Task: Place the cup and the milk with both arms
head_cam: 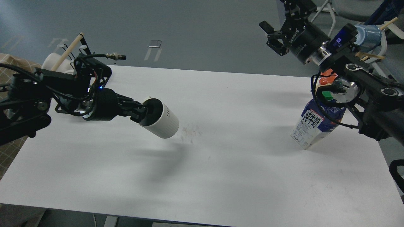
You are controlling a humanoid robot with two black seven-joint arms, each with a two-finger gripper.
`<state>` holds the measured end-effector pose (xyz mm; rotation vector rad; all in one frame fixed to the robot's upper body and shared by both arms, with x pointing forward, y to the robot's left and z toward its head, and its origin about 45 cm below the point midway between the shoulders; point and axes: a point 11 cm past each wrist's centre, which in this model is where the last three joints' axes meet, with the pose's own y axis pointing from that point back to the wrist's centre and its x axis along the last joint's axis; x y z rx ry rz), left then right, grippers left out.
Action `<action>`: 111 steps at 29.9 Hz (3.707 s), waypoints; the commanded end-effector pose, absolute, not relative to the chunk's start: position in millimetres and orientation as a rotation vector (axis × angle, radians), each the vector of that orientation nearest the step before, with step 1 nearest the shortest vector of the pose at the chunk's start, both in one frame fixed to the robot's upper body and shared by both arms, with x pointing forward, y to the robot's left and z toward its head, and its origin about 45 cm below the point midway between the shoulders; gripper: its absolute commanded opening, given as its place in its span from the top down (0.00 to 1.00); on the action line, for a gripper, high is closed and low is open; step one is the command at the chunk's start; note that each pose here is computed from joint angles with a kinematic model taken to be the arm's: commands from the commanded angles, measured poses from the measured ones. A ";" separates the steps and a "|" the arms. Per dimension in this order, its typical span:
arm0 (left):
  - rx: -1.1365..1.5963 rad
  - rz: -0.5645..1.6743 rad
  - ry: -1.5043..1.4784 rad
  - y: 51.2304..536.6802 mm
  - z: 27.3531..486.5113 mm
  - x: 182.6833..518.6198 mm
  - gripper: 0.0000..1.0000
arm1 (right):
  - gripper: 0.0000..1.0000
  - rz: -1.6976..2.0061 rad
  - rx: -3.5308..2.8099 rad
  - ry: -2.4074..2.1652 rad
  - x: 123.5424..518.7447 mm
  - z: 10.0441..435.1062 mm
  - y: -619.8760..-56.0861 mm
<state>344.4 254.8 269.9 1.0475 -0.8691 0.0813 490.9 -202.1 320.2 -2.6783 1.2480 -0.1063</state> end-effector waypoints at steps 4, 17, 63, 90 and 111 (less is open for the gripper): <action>1.081 0.021 -0.962 222.9 249.3 360.8 1.00 | 0.00 -0.112 -2.678 1.242 491.5 322.9 -200.3; 1.068 -0.041 -1.007 177.5 225.5 373.9 1.00 | 0.00 -0.197 -2.666 1.211 498.5 353.7 -194.1; 1.160 -0.124 -0.976 184.5 193.8 374.1 0.40 | 0.00 -0.307 -2.668 1.158 513.0 392.3 -147.0; 0.873 0.246 -0.951 173.2 356.8 418.0 0.04 | 0.00 -0.336 -2.706 1.240 508.1 378.0 -196.1; 0.021 0.956 -0.168 238.0 408.4 468.1 0.03 | 0.00 -1.534 -3.019 1.265 366.8 444.8 -358.8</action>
